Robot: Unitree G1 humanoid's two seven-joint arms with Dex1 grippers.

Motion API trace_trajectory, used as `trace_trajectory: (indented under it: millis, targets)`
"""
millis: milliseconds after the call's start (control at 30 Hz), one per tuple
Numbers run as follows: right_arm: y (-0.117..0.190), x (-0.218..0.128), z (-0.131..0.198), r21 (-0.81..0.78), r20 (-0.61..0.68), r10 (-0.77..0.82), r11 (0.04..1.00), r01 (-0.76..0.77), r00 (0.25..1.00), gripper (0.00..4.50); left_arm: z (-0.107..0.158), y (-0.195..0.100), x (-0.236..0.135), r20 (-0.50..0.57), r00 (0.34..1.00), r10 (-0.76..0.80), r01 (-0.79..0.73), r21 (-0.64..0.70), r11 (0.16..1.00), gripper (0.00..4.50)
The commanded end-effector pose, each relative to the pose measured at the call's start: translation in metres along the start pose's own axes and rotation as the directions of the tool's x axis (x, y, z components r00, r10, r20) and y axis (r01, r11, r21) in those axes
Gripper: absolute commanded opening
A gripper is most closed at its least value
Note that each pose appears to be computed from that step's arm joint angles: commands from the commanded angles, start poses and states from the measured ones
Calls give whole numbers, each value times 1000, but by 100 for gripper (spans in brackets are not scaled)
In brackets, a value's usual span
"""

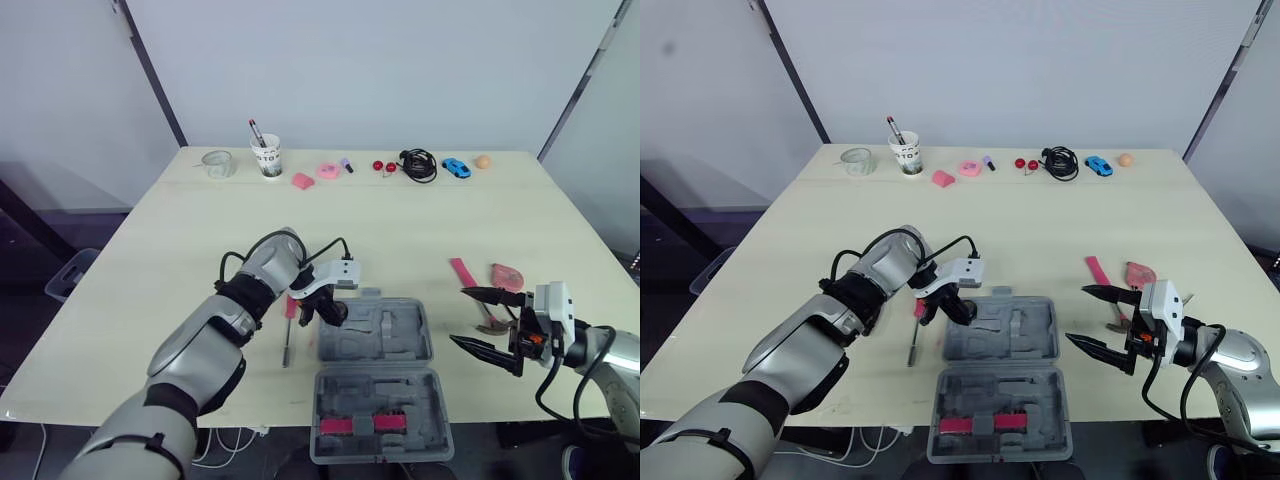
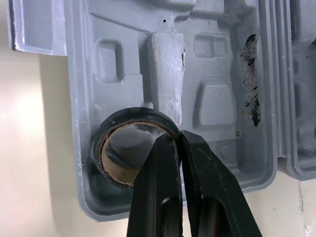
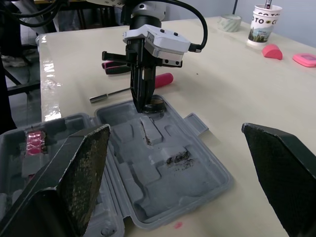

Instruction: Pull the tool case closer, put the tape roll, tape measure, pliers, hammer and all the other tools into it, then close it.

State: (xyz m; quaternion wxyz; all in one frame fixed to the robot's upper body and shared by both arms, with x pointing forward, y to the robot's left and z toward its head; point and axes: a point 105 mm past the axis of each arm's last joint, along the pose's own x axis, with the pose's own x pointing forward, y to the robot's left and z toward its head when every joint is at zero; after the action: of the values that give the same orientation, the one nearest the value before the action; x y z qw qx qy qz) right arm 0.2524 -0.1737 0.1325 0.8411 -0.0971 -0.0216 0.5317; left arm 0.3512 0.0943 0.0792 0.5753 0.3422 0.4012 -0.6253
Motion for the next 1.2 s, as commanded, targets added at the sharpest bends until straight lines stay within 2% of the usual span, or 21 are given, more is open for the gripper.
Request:
trace_trajectory:
  millis: [33, 467, 1200]
  targets:
    - [-3, -5, 11, -52, 18, -13, 999, 14, 1000, 450, 3, 6, -6, 0, 999, 37, -37, 15, 999, 5]
    - [-3, -6, 7, -51, 15, -16, 999, 17, 1000, 450, -2, 8, -11, -34, 999, 38, -38, 12, 999, 5]
    - [-4, -8, 3, -53, 9, -16, 998, 17, 1000, 450, -1, 10, -20, -30, 998, 57, -57, 7, 998, 5]
